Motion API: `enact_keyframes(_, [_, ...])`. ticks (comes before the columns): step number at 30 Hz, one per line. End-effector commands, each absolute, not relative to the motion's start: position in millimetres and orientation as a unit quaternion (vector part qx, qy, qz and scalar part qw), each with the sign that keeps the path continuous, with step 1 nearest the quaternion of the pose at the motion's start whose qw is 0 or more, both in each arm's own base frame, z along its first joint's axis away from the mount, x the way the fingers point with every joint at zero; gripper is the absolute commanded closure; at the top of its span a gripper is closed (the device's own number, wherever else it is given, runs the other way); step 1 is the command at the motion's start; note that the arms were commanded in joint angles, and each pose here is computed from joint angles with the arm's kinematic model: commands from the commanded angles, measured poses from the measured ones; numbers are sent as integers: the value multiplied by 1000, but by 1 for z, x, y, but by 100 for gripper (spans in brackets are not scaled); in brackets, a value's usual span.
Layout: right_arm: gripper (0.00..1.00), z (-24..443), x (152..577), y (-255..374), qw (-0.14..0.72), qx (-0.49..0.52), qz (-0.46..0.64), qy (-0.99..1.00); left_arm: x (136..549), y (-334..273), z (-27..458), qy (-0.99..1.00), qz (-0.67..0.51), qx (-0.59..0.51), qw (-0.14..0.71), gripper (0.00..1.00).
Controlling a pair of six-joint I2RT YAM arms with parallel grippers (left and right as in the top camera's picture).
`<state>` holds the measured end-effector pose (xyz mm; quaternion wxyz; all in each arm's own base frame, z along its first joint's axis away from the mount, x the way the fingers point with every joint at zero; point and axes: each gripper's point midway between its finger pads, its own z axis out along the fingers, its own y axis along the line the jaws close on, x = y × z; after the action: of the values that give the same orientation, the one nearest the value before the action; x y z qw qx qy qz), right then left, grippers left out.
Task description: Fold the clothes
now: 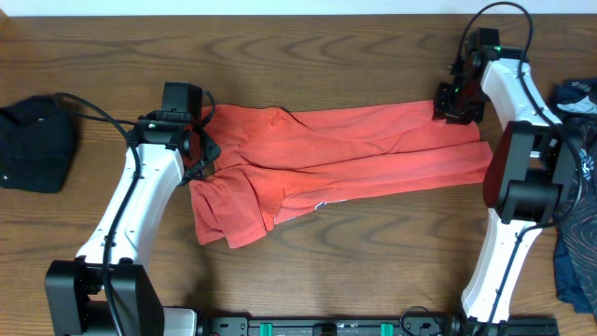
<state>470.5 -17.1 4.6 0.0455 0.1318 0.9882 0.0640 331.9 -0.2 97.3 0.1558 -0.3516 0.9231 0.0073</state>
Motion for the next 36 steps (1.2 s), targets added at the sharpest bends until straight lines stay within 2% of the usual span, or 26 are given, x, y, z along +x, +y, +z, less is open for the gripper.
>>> enact_keyframes(1, [74,-9,468,-6,33,135,67,988,335,5,101,923,20,-349,163,51])
enact_keyframes(3, [75,-8,470,-5,35,136,67,988,335,5,101,923,20,-349,163,51])
enact_keyframes(4, [79,-8,470,-5,36,137,67,988,335,6,101,923,21,-349,163,51])
enact_keyframes(6, [97,-8,470,-5,35,141,67,987,335,6,101,922,22,-349,164,51])
enact_keyframes(7, [99,-8,470,-5,35,141,67,987,335,6,101,922,22,-349,164,51])
enact_keyframes(16, [99,-5,464,-7,24,144,66,987,335,6,101,923,23,-349,164,52])
enact_keyframes(28, [99,55,475,-22,87,148,69,983,333,6,100,923,25,-349,160,52])
enact_keyframes(36, [96,57,474,-25,88,147,68,983,330,7,99,924,28,-348,153,52])
